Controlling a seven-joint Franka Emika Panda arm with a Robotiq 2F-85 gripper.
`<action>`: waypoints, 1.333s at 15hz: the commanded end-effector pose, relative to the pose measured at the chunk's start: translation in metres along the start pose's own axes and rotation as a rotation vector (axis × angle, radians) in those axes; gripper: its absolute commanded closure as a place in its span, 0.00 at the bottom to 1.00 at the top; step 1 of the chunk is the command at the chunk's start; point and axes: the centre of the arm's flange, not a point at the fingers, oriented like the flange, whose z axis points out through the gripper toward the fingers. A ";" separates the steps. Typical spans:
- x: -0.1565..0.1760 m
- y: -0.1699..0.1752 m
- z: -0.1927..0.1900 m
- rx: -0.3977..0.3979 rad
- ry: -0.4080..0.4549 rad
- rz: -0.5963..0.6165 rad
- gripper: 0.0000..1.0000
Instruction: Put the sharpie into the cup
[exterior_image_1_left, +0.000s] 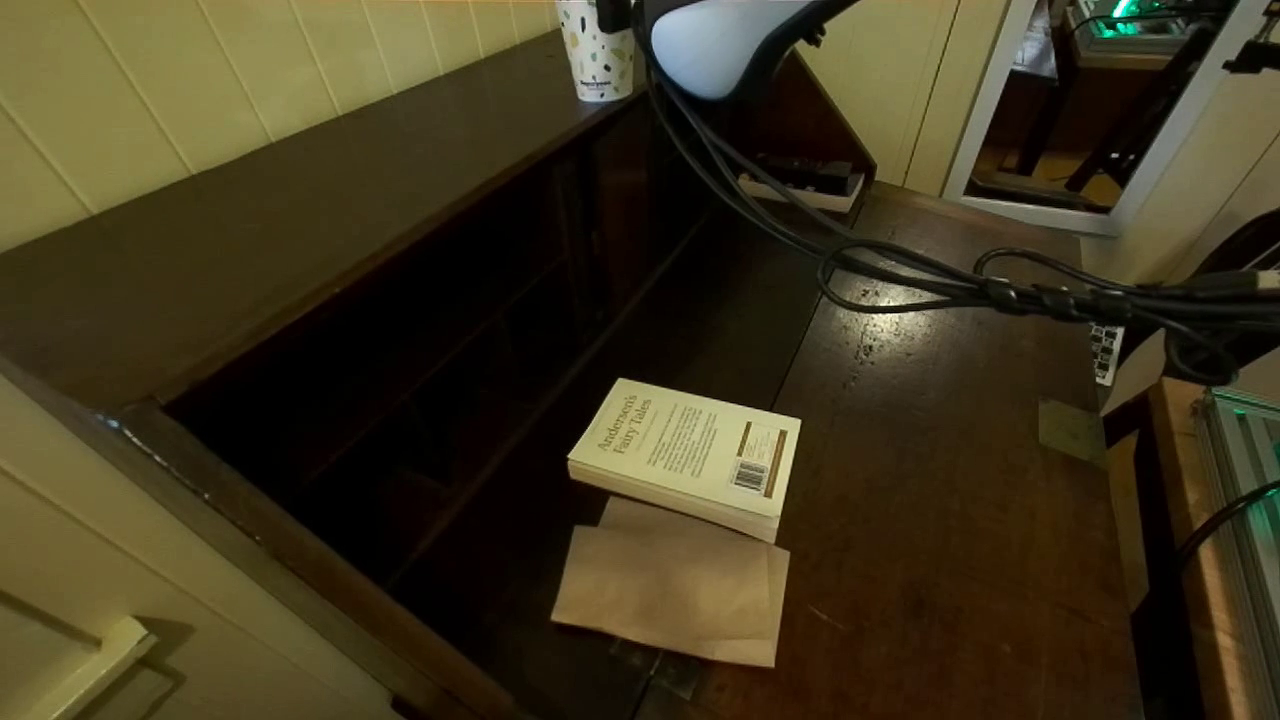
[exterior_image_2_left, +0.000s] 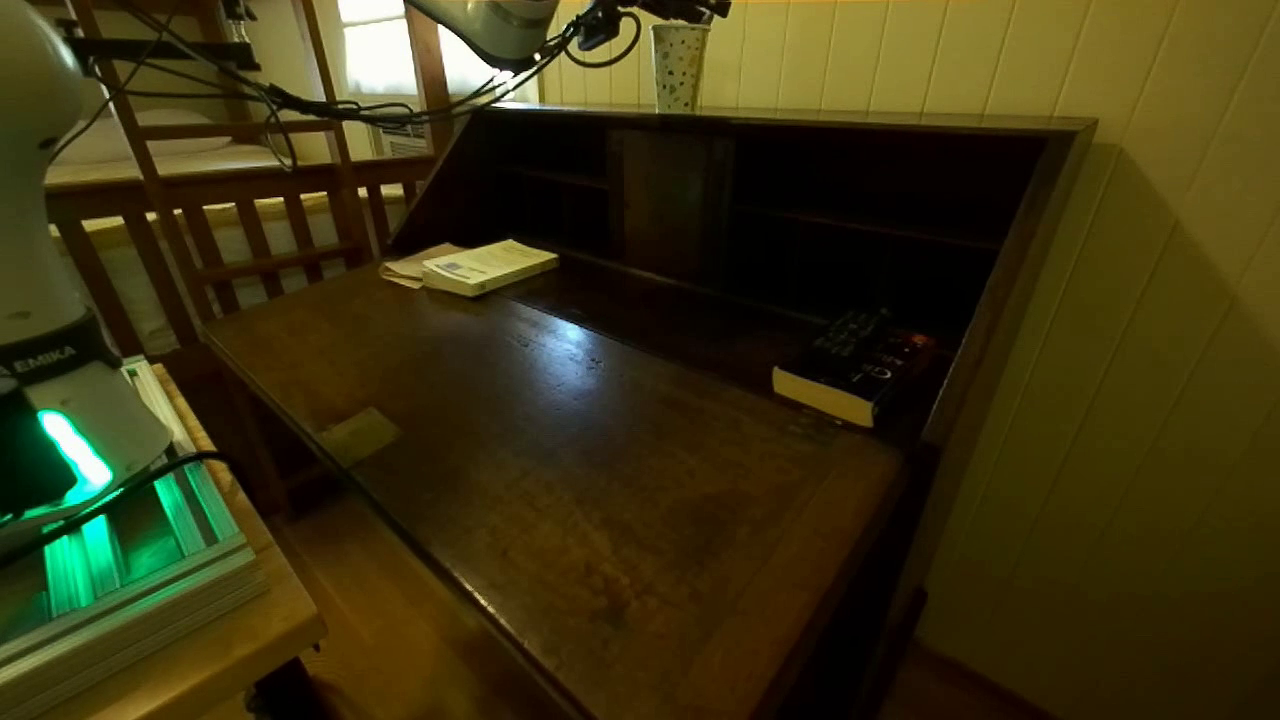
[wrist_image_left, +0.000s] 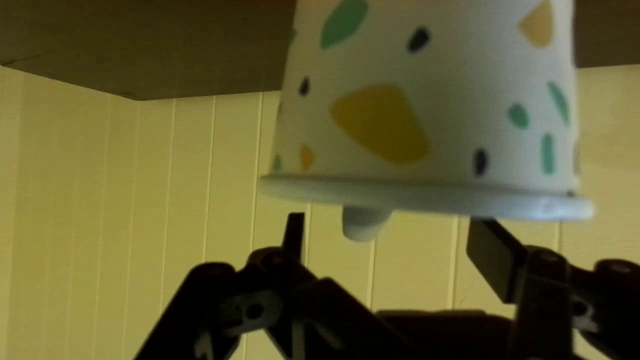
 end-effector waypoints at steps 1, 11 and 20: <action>0.002 0.000 -0.008 0.004 0.021 0.010 0.00; 0.032 0.008 -0.035 0.013 0.025 0.039 0.00; 0.070 0.043 -0.065 0.071 -0.110 0.034 0.00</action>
